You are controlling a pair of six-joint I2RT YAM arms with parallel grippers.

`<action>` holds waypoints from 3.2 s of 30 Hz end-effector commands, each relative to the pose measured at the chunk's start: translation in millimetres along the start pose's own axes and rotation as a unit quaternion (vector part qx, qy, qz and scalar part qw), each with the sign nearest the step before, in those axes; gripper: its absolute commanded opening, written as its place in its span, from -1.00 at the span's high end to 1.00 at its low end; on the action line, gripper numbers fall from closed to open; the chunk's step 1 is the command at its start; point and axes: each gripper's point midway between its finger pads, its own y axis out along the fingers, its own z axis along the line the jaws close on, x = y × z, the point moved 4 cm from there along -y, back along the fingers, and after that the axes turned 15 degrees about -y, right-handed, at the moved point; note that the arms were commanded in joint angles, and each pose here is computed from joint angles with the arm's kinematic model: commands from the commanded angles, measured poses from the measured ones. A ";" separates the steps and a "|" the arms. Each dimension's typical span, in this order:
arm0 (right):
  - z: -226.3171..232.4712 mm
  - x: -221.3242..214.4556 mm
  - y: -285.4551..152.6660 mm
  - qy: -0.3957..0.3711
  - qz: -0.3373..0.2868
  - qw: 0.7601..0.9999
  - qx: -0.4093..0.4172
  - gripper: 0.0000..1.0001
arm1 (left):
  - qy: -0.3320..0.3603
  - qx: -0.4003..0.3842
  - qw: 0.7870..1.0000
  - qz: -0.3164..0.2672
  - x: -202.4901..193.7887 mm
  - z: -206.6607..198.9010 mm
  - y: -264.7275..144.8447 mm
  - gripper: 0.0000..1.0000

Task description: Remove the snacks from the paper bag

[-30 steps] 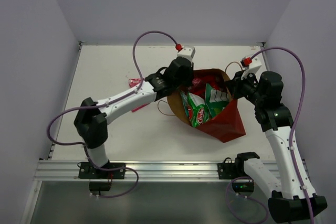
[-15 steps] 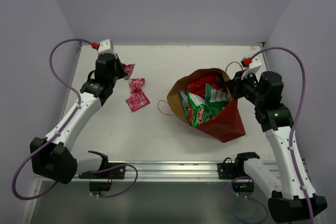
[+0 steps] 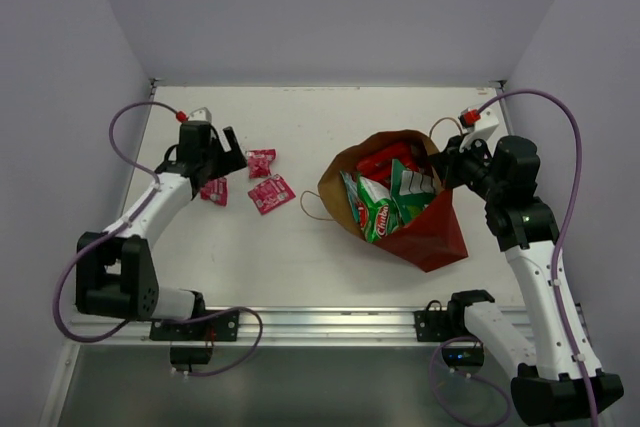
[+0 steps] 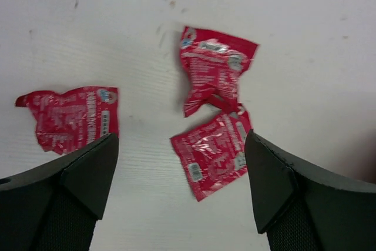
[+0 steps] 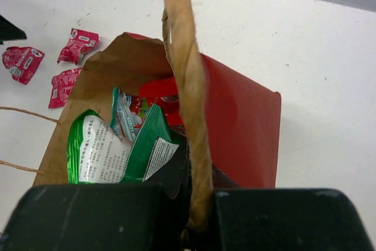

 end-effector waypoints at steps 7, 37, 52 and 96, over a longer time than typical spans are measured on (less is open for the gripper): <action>-0.2 43.8 -6.8 -0.029 -0.087 0.996 0.002 1.00 | 0.065 -0.242 0.968 -0.006 -23.3 -153.3 -131.9 -0.80; 1.6 38.9 -7.0 -0.023 -0.100 0.995 -0.002 1.00 | 0.104 -0.187 0.971 0.108 -180.4 -222.8 -51.3 -0.11; 0.8 37.4 -8.8 -0.025 -0.104 0.994 -0.010 1.00 | 0.087 -0.204 0.972 0.083 -176.1 -243.2 -40.9 1.00; 6.8 36.4 -3.4 -0.040 -0.090 0.995 0.009 1.00 | 0.056 -0.185 0.971 -0.142 106.0 -92.0 -43.0 -1.00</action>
